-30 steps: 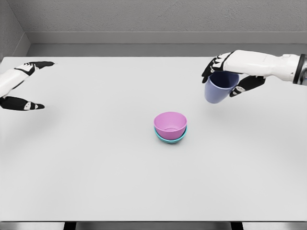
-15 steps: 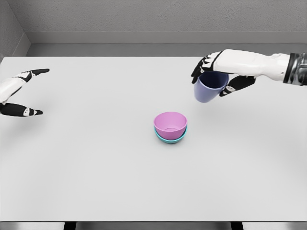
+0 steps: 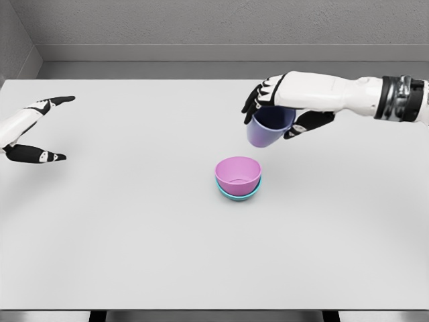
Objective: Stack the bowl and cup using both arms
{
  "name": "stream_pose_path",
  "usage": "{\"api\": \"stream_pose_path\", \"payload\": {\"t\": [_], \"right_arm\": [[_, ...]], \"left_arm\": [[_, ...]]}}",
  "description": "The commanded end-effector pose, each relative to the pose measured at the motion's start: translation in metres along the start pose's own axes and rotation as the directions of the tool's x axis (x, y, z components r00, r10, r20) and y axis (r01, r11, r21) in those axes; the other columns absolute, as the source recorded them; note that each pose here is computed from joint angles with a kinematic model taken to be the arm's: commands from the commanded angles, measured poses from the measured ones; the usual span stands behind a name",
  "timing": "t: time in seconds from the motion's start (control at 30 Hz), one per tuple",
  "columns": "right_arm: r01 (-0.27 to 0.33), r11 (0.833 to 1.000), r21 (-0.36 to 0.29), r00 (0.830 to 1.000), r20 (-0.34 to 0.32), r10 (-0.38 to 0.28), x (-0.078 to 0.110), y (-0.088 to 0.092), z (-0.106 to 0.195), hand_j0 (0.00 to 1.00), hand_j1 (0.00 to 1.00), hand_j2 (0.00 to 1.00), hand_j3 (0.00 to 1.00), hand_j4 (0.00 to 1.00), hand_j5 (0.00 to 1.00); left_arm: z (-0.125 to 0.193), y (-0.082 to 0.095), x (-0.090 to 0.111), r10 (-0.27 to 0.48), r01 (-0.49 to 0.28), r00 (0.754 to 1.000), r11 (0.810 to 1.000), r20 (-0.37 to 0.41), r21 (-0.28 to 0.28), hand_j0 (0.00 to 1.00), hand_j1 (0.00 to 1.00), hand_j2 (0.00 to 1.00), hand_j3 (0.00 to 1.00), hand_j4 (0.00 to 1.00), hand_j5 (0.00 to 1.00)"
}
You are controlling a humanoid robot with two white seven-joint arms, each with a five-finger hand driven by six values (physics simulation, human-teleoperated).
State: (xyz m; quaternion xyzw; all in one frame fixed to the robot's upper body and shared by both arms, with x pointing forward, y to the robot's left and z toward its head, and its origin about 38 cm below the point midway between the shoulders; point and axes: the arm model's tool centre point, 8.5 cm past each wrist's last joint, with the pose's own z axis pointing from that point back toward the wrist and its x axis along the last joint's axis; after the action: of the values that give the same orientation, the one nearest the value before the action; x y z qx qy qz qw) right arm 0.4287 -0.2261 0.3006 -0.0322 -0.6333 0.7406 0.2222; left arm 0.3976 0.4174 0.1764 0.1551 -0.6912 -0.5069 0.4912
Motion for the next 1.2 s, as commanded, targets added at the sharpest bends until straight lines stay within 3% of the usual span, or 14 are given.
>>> {"api": "stream_pose_path", "payload": {"t": [0.0, 0.37, 1.17], "right_arm": [[-0.009, 1.000, -0.007, 0.999, 0.031, 0.009, 0.009, -0.003, -0.006, 0.65, 0.65, 0.65, 0.65, 0.65, 0.65], [-0.048, 0.999, 0.012, 0.992, 0.113, 0.046, 0.038, 0.000, -0.015, 0.66, 0.66, 0.66, 0.66, 0.66, 0.66], [-0.040, 0.999, 0.028, 0.989, 0.142, 0.036, 0.040, 0.018, -0.031, 0.66, 0.66, 0.66, 0.66, 0.66, 0.66]], "left_arm": [[-0.001, 0.000, 0.001, 0.009, -0.009, 1.000, 1.000, 0.004, 0.007, 1.00, 1.00, 1.00, 1.00, 1.00, 1.00], [-0.002, -0.001, 0.002, 0.010, -0.010, 1.000, 1.000, 0.009, 0.008, 1.00, 1.00, 1.00, 1.00, 1.00, 1.00], [-0.003, -0.002, 0.003, 0.012, -0.012, 1.000, 1.000, 0.012, 0.010, 1.00, 1.00, 1.00, 1.00, 1.00, 1.00]]}}
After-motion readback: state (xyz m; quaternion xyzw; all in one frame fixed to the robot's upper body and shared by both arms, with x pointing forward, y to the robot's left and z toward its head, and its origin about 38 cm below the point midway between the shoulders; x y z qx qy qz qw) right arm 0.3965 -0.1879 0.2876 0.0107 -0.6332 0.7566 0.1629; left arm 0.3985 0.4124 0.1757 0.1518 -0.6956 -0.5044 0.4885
